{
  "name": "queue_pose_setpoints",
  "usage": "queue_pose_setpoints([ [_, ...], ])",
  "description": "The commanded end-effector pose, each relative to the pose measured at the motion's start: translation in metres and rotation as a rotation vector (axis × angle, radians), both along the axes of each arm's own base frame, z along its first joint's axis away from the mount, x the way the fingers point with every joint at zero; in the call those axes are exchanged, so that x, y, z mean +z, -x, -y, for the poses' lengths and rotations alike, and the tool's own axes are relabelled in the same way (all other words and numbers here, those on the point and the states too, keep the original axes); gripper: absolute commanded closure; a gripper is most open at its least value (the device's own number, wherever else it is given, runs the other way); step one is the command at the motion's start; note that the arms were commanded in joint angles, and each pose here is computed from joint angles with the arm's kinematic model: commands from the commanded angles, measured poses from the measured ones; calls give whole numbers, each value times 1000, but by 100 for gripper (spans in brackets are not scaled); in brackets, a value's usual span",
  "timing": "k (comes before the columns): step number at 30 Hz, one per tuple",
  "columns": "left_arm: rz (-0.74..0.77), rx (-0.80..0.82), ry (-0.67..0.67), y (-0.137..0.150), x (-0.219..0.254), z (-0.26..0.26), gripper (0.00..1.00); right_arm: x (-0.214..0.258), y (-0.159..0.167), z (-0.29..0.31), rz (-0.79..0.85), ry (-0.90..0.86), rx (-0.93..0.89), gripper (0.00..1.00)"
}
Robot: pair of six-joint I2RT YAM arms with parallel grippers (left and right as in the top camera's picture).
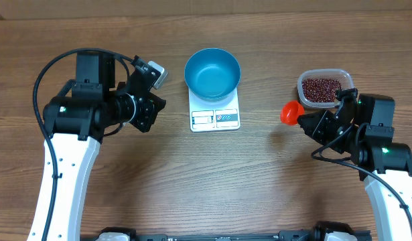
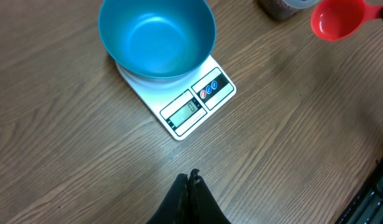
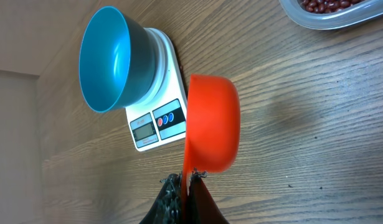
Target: Scoop item into bowl and weigh 150g on scale
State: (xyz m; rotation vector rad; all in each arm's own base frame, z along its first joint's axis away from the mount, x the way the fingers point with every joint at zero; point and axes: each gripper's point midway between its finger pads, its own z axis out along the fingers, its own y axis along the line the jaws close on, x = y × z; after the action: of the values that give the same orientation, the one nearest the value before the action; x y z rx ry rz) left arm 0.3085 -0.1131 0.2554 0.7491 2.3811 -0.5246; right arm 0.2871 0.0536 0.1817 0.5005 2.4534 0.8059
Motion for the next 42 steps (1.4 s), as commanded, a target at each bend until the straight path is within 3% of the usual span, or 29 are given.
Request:
queue_pose_setpoints([
  [1,-24,10,4,-4,-2,0,91,12,-3,1,41,6,5,96],
  [8,-31,10,3,-3,-3,0,78,11,-3,1,40,6,5,96],
  [15,-47,7,30,2,-1,3,96,11,-2,0,37,6,5,96],
  [31,188,96,24,29,60,-12,95,10,-1,0,29,5,5,96],
  [42,130,93,16,21,-36,-11,96,9,0,0,25,4,5,96],
])
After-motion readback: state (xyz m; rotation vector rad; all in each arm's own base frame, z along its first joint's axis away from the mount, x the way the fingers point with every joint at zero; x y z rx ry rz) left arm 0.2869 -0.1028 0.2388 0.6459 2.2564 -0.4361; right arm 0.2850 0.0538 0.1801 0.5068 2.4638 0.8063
